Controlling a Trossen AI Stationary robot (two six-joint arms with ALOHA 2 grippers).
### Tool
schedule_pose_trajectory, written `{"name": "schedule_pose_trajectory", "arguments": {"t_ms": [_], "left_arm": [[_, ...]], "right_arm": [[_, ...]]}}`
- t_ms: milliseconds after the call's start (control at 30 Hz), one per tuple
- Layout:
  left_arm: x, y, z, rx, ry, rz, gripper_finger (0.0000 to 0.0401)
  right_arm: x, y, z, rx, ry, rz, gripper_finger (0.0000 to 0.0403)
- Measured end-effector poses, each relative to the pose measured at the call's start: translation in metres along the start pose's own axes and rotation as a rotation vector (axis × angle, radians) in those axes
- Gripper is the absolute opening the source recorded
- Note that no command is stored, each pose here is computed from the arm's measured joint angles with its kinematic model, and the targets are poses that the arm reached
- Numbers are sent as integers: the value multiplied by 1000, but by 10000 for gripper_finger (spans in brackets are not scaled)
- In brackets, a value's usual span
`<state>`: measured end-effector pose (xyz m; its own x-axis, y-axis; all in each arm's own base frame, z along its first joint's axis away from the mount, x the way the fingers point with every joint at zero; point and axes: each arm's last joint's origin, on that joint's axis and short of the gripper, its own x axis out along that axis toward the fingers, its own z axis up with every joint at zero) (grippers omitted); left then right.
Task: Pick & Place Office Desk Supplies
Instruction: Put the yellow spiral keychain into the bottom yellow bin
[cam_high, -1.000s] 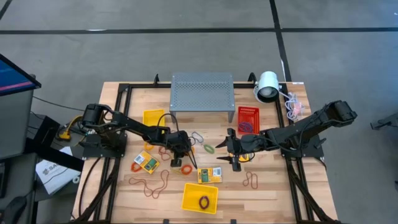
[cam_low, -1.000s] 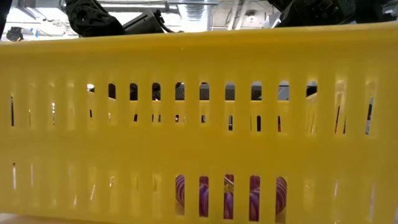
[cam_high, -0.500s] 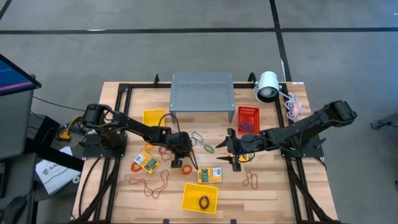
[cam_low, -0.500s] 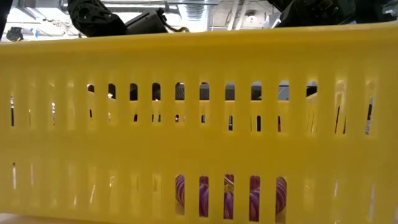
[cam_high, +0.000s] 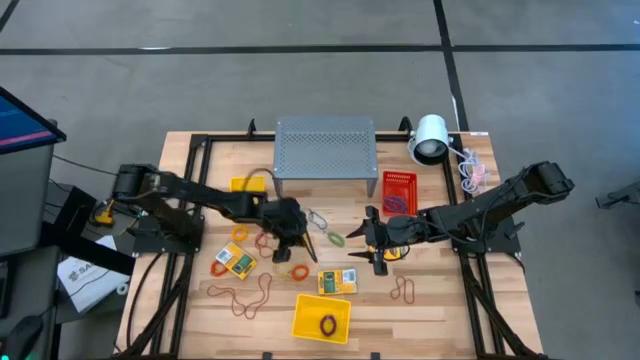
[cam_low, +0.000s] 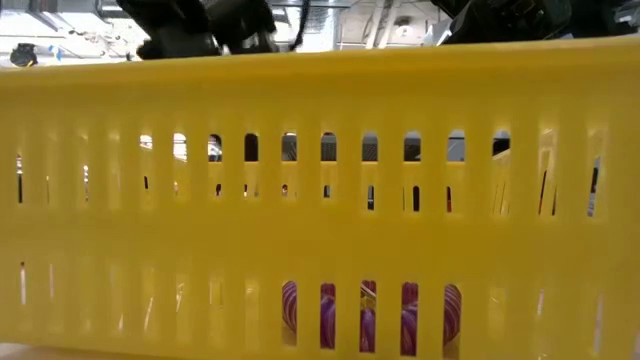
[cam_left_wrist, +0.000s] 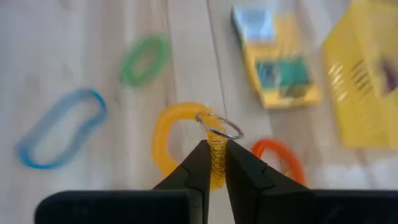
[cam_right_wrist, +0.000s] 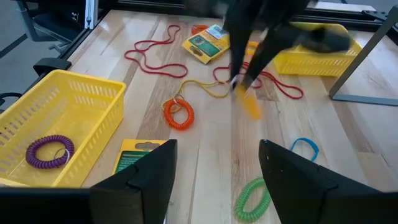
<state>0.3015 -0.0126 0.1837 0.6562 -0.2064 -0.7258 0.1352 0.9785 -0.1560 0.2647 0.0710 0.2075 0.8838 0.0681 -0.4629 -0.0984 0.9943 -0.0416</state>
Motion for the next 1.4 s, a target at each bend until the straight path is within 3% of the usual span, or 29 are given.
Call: {"name": "schedule_pose_trajectory", "arguments": {"t_ms": [133,267,600,933,1167,1400], "left_arm": [[-38,-5,6,16,-147,2,29],[-68,-11,-4,21,-316,-8,29],[-95,-24,-37,-14,-597,-105,29],[-93,-34,-40,24,-688,-182,29],[-95,-36,-36,38,-733,-200,29],[-96,-42,-35,49,-752,-231,29]], "right_arm": [[0,0,1,-3,-9,0,223],[0,2,3,-25,-28,6,223],[-1,3,13,-76,-131,23,223],[-1,0,22,-125,-233,56,223],[31,-3,10,-117,-271,171,223],[51,-14,10,-86,-266,149,223]]}}
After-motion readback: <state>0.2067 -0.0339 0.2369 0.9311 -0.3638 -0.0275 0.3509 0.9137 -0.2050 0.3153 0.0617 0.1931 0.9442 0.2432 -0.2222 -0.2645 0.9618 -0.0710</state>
